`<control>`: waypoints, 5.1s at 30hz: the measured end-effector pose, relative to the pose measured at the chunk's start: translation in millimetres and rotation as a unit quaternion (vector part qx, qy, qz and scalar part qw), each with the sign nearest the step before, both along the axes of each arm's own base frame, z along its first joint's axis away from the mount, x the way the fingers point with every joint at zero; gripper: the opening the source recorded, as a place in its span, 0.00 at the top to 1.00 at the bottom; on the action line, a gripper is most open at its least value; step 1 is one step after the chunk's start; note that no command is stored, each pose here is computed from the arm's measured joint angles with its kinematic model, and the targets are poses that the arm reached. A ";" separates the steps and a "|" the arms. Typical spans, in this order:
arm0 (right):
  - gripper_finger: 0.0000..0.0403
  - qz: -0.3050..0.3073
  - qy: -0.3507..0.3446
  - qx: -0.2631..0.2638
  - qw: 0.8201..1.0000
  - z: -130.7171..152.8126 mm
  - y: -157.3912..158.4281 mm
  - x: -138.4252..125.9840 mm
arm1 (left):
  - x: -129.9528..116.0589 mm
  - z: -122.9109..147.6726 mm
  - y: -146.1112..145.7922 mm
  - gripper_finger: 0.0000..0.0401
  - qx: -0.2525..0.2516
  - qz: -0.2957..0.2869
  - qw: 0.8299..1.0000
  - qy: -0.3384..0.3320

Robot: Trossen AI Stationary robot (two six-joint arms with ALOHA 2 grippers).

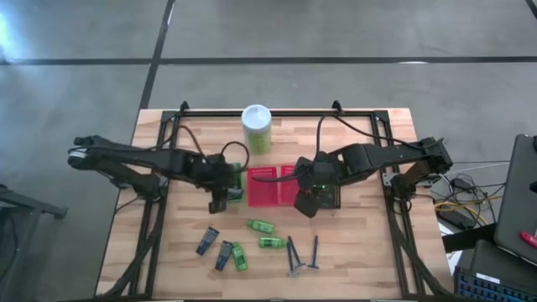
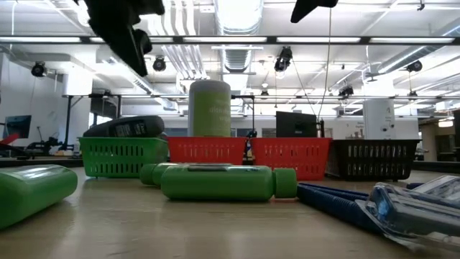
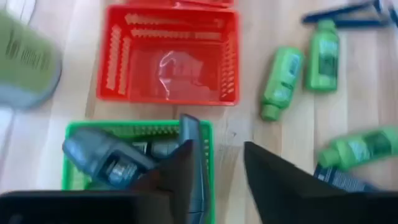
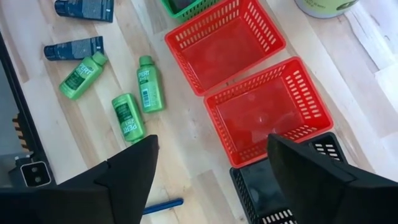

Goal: Pick & Place Travel size toiletries
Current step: Put the deodorant into the green bin, then put the right blue razor into the black bin

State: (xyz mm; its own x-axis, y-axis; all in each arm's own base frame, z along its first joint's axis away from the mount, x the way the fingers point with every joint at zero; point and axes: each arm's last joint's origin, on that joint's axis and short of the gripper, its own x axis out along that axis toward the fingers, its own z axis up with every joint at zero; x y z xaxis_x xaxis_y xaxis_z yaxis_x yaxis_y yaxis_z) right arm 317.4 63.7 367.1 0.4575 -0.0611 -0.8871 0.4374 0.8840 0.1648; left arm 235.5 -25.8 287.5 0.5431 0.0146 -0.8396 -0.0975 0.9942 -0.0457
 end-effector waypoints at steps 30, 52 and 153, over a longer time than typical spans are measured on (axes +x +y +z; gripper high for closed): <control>0.20 0.000 0.005 -0.001 1.000 -1.2 -0.1 -0.7 | 17.0 -76.3 -2.5 0.44 0.048 -0.061 0.992 0.100; 0.35 -0.002 0.010 -0.001 1.000 -2.1 -0.3 -1.4 | 16.8 -82.1 0.2 0.61 0.091 -0.064 0.989 0.096; 0.30 -0.006 0.009 -0.007 1.000 -2.4 -0.7 -1.4 | -46.8 21.3 3.7 0.49 -0.154 0.187 0.957 -0.162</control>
